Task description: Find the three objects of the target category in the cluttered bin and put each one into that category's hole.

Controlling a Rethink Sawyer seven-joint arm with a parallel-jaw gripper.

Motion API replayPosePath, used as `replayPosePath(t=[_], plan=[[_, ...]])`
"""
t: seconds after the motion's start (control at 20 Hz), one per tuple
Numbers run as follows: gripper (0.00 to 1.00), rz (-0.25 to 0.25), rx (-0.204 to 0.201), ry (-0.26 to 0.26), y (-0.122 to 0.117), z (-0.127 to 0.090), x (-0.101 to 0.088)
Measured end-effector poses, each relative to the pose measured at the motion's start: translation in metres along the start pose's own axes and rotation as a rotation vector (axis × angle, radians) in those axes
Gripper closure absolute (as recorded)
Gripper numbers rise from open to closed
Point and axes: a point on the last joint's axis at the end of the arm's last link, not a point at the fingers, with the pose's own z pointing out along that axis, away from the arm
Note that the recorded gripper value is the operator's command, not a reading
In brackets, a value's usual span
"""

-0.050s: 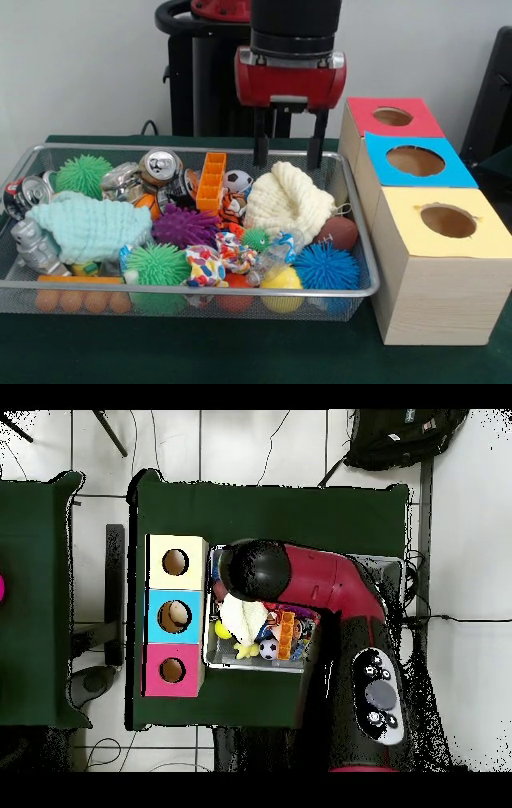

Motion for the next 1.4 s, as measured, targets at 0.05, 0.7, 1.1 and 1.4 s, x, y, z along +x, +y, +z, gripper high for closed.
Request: replayPosePath(t=[0.05,0.7,1.1,1.4], plan=[[0.00,0.000,0.000,-0.002,-0.001,0.004,-0.004],[0.00,0.026,0.005,-0.022,-0.025,0.038,-0.033],[0.00,0.058,0.009,-0.020,-0.049,0.042,-0.033],[0.00,0.068,0.015,-0.035,-0.058,0.041,-0.035]])
